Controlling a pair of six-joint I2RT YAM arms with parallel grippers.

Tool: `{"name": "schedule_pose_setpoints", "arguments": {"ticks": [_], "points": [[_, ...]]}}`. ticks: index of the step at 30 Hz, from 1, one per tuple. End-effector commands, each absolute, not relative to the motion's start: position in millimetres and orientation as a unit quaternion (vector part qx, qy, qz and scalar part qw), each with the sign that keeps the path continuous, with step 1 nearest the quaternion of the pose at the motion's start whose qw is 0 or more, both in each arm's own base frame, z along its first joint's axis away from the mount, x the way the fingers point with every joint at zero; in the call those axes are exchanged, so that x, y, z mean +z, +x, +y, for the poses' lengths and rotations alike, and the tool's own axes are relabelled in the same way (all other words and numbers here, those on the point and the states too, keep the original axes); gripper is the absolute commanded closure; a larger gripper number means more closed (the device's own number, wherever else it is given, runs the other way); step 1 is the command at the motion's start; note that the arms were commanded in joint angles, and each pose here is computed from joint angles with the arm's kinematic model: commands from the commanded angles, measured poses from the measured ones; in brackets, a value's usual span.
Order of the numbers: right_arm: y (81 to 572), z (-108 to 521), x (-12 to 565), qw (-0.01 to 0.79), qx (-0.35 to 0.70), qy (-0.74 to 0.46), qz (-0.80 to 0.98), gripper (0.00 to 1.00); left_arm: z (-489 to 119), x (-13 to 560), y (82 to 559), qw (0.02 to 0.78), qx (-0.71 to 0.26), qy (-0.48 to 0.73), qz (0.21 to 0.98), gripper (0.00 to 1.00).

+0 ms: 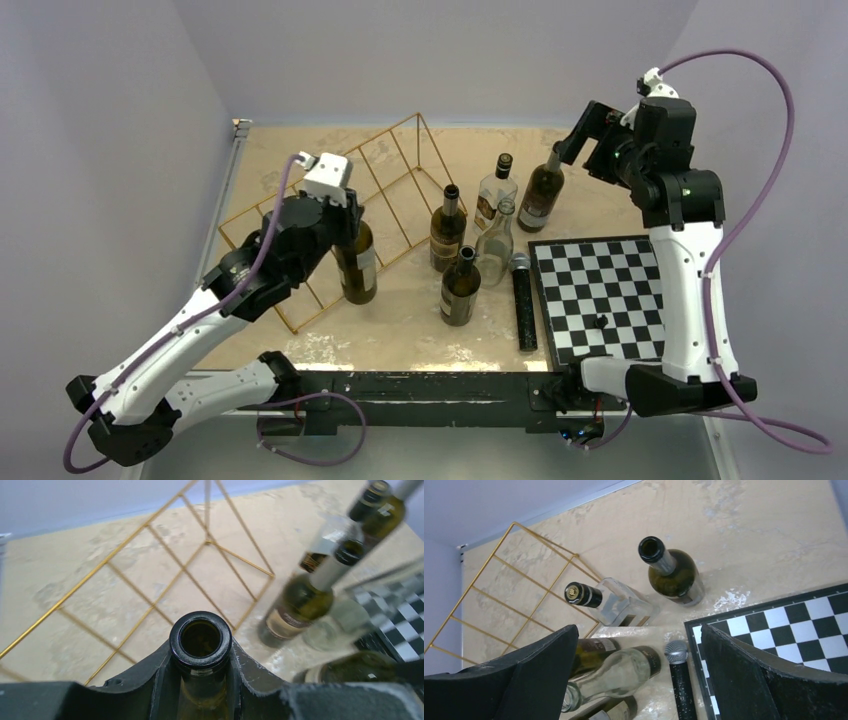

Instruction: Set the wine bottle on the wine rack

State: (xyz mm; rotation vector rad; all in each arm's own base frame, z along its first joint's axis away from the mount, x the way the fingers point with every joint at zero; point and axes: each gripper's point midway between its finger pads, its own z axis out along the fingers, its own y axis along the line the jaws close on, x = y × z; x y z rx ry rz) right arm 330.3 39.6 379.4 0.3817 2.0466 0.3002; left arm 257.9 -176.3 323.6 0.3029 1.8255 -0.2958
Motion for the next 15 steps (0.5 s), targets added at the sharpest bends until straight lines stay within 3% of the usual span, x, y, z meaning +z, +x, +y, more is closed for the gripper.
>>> {"name": "schedule_pose_setpoints", "arguments": {"ticks": [1, 15], "points": [[315.5, 19.7, 401.1, 0.544, 0.094, 0.192, 0.811, 0.03, -104.4, 360.2, 258.7, 0.623, -0.045, -0.034, 0.78, 1.0], [303.7, 2.4, 413.2, 0.596, 0.079, 0.229, 0.765, 0.05, -17.9, 341.2, 235.2, 0.598, 0.062, -0.166, 0.782, 1.0]]}}
